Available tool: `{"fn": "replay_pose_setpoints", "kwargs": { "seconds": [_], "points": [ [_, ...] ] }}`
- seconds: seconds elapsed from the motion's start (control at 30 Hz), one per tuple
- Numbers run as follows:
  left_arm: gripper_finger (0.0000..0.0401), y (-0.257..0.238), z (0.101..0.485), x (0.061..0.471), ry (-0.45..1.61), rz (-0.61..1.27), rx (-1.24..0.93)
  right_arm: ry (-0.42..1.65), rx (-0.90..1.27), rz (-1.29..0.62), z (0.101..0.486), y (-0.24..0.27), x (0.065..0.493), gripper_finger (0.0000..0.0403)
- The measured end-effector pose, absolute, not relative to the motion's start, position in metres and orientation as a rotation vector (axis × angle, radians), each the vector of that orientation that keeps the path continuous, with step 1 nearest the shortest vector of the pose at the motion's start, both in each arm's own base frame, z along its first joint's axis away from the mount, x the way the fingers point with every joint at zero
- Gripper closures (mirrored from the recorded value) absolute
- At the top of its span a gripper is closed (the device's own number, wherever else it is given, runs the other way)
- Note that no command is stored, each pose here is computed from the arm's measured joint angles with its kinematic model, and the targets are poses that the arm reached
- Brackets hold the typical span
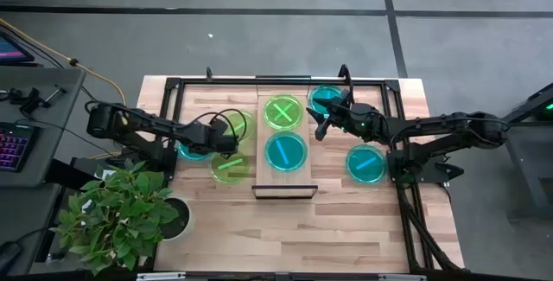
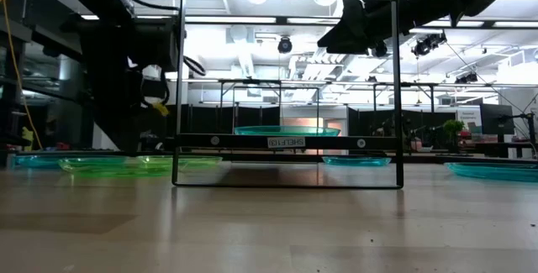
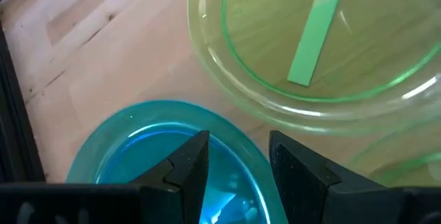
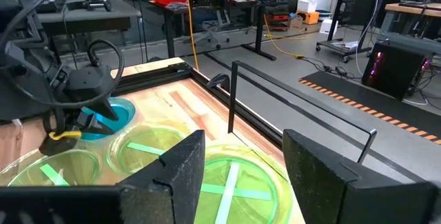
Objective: Place and stack plates onto a shelf
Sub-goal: Stack the middle blue plate on top of the blue plate on the shelf
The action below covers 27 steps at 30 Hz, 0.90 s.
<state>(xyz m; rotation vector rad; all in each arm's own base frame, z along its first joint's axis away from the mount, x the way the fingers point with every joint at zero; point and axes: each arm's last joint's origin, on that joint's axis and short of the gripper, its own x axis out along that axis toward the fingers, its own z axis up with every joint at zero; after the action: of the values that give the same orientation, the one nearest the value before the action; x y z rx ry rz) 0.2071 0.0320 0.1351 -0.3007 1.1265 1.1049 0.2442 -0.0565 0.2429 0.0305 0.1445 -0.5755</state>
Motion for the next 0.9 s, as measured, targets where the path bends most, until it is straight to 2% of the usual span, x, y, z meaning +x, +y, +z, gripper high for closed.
{"fn": "replay_pose_setpoints", "kwargs": {
  "seconds": [0.23,0.9],
  "points": [
    [0.0259,0.0320,0.1251,0.2032,1.103,1.172,-0.346,0.138,0.053,-0.577,0.2429,-0.0565,0.2442,0.0219],
    [0.0259,0.0233,0.1255,0.2047,1.096,1.128,-0.339,0.137,0.053,-0.577,0.2431,-0.0565,0.2442,0.0219]
  ]
}}
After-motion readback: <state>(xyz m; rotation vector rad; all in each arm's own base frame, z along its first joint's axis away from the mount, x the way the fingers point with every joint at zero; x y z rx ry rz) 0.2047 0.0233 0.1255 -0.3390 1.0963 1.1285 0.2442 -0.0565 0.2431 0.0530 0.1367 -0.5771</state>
